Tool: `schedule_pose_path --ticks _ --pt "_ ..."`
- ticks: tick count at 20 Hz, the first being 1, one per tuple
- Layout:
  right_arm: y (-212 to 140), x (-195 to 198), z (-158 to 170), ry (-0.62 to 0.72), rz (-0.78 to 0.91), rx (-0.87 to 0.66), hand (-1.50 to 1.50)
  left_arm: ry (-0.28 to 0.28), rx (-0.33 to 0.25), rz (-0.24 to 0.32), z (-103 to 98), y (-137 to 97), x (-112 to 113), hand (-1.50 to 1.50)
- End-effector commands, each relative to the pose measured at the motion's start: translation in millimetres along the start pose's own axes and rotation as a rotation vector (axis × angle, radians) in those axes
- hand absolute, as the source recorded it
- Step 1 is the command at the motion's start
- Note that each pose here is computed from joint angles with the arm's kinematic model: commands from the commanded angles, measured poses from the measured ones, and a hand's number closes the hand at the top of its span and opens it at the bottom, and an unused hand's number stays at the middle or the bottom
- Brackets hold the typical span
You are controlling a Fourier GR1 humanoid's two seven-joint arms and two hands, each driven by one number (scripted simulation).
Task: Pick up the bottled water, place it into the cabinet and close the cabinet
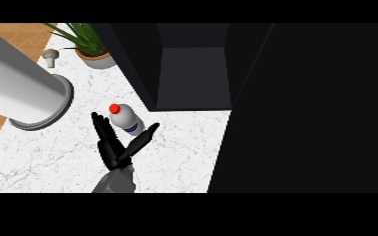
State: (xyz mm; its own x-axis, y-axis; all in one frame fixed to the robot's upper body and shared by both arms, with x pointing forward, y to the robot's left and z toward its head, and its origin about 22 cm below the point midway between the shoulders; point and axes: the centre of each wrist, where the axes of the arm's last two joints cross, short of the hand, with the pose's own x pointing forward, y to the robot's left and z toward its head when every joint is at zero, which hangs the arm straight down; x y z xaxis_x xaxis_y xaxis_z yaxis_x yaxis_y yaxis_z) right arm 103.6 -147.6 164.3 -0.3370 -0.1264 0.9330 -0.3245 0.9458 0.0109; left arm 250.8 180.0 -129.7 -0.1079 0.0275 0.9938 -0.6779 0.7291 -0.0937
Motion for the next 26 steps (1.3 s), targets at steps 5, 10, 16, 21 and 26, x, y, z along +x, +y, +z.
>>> schedule_pose_path --ticks 5,10,16,21,26 --pt "7.0 19.3 12.4 -0.08 0.04 -0.051 -1.5 -0.039 -0.015 0.098 -0.5 -0.3 -8.1 1.5" --pt "-3.1 22.7 10.1 -0.06 0.037 -0.015 -1.5 -0.065 -0.002 0.144 -4.1 -3.5 -15.8 1.5" --pt "-10.1 19.0 11.2 -0.039 0.055 -0.036 -1.5 -0.001 -0.24 0.203 -19.8 10.8 -10.1 1.5" --pt "-5.9 10.7 8.2 -0.041 0.045 -0.023 -1.5 0.101 -0.633 0.209 -10.6 58.0 -20.8 1.5" --pt "-6.3 25.3 10.8 -0.054 0.051 -0.028 -1.5 -0.027 -0.647 0.269 -24.1 62.5 -7.6 1.5"
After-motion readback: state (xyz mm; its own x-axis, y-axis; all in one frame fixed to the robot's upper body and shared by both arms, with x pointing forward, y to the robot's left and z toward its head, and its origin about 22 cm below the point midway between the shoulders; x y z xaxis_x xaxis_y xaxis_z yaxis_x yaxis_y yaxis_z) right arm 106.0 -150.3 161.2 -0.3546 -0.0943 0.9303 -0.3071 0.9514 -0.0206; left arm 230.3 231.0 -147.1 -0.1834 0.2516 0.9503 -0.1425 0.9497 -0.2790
